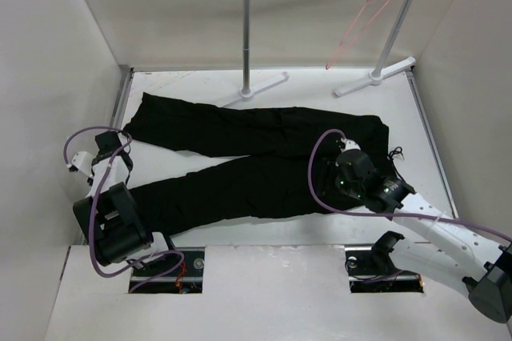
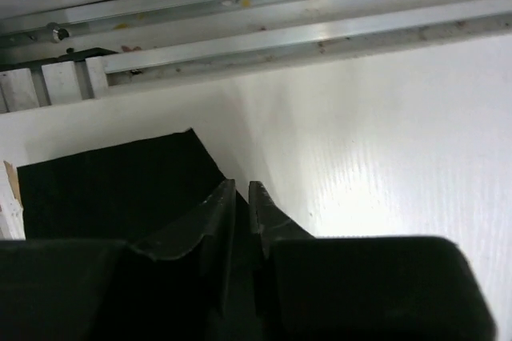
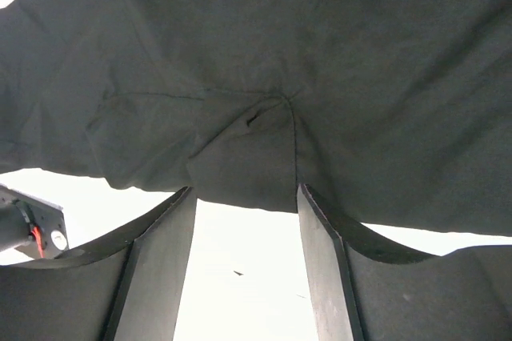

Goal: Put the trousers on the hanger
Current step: Flatten out the trousers at the center of the board.

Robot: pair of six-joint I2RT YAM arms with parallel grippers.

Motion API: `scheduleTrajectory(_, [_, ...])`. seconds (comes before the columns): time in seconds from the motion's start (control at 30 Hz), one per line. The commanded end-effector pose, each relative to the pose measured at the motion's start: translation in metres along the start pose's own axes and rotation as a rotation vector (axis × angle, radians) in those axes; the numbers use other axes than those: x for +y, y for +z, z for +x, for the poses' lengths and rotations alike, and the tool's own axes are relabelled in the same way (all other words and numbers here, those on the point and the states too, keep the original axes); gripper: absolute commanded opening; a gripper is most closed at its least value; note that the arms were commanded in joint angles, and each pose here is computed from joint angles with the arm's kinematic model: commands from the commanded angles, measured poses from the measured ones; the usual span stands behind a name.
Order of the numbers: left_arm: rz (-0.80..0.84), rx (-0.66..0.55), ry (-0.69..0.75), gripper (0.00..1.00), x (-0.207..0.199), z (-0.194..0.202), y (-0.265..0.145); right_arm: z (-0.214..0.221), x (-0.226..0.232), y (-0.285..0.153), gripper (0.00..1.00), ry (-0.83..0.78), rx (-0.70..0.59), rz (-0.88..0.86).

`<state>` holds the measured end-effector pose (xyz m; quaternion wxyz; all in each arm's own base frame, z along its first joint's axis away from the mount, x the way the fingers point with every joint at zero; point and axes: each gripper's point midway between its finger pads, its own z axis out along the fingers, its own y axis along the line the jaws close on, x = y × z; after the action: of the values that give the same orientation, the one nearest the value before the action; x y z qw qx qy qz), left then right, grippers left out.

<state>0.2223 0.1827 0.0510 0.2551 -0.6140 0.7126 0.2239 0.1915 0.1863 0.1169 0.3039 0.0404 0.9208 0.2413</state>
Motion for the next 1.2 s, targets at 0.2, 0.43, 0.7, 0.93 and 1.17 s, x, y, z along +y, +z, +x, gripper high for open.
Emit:
scheduleTrajectory(0.2, [0.021,-0.032,-0.022,0.57,0.016,-0.012,-0.011,-0.029,0.013,-0.015,0.61,0.004,-0.076,-0.059])
scheduleTrajectory(0.43, [0.032,-0.030,-0.030,0.62,0.014,-0.016,-0.014,-0.021,0.013,-0.013,0.61,0.007,-0.061,-0.063])
scheduleTrajectory(0.7, [0.000,0.042,0.043,0.43,0.002,0.007,-0.002,-0.037,0.026,-0.020,0.62,-0.002,-0.087,-0.086])
scheduleTrajectory(0.93, [-0.013,0.052,0.019,0.14,0.005,0.020,0.006,-0.048,0.022,-0.022,0.62,0.014,-0.105,-0.067])
scheduleTrajectory(1.17, [0.079,-0.053,-0.075,0.05,0.011,-0.024,-0.039,-0.050,0.005,-0.021,0.62,0.017,-0.122,-0.013])
